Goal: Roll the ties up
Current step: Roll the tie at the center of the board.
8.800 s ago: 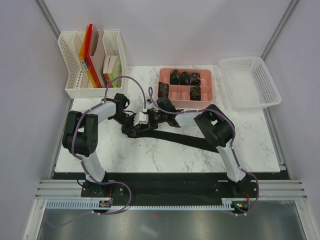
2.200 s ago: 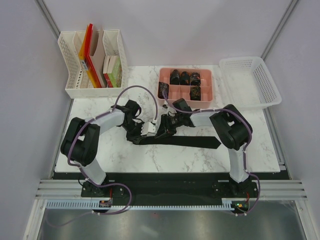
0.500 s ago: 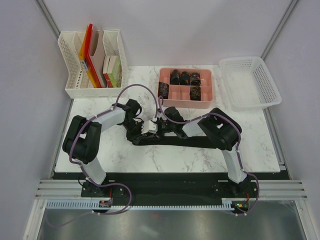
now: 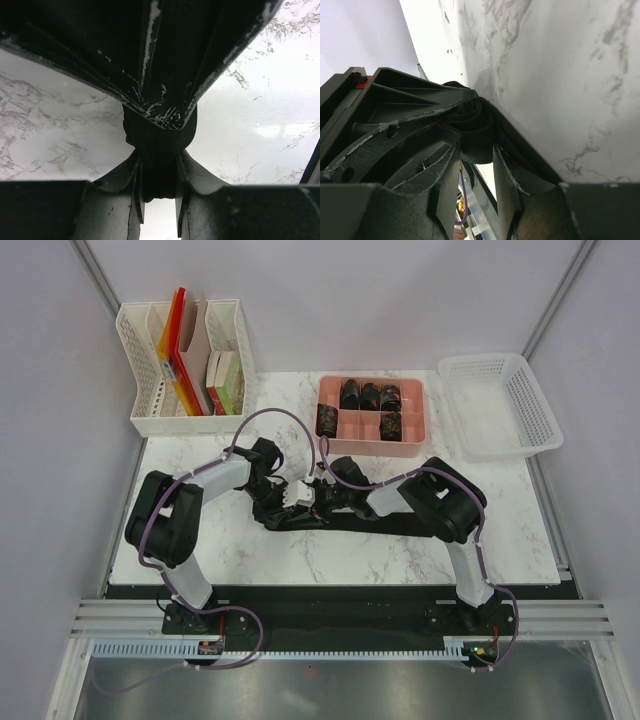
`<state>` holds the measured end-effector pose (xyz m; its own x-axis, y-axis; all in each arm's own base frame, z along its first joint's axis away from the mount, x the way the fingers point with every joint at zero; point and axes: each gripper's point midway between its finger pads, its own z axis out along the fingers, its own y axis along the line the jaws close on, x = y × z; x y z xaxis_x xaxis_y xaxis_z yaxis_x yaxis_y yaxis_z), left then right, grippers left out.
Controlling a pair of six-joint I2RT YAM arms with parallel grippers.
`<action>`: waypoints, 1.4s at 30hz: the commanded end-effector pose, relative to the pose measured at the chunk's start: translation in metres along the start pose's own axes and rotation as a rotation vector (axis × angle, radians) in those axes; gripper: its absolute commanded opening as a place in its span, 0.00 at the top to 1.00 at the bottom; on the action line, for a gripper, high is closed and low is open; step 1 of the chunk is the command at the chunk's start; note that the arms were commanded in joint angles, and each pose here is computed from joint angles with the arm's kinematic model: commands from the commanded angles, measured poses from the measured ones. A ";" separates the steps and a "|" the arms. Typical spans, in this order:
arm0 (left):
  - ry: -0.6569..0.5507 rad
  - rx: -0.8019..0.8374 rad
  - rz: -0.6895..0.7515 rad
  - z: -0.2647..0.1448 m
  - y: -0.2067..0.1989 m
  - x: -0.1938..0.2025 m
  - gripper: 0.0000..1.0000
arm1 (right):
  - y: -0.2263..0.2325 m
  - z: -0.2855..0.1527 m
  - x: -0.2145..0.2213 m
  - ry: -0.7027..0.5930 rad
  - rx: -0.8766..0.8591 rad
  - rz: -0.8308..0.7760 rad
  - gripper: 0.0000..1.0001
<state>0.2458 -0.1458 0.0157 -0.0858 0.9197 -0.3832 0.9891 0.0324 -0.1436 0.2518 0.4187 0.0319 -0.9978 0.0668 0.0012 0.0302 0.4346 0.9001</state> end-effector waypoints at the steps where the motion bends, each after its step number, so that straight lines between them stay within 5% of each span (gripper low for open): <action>1: 0.043 0.054 -0.062 0.006 -0.013 0.012 0.73 | 0.014 0.004 -0.004 -0.022 -0.042 -0.030 0.60; 6: 0.040 0.055 -0.062 0.006 -0.014 0.012 0.71 | 0.014 0.006 -0.006 -0.025 -0.046 -0.042 0.67; 9: 0.031 0.051 -0.076 0.005 -0.012 0.010 0.67 | 0.008 0.005 0.000 -0.008 -0.039 -0.048 0.98; 10: 0.019 0.043 -0.076 0.002 -0.010 0.008 0.63 | 0.002 0.003 -0.002 -0.008 -0.028 -0.037 1.00; 13: -0.039 0.027 -0.087 -0.007 -0.007 0.004 0.51 | -0.016 -0.007 -0.005 0.000 -0.004 -0.037 1.00; 22: -0.182 -0.032 -0.084 -0.029 0.004 -0.014 0.37 | -0.043 -0.009 -0.004 0.024 0.054 -0.046 1.00; 33: -0.299 -0.077 0.024 -0.027 0.009 -0.033 0.30 | -0.057 -0.009 -0.003 0.036 0.099 -0.073 1.00; 42: -0.218 -0.047 0.072 -0.007 -0.002 -0.015 0.32 | -0.061 -0.010 -0.003 0.030 0.114 -0.072 1.00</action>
<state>0.2533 -0.1583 0.0376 -0.1062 0.8049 -0.5839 0.9935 0.0616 -0.0958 0.2594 0.3966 0.0152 -0.9968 0.0013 -0.0798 -0.0711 0.4395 0.8954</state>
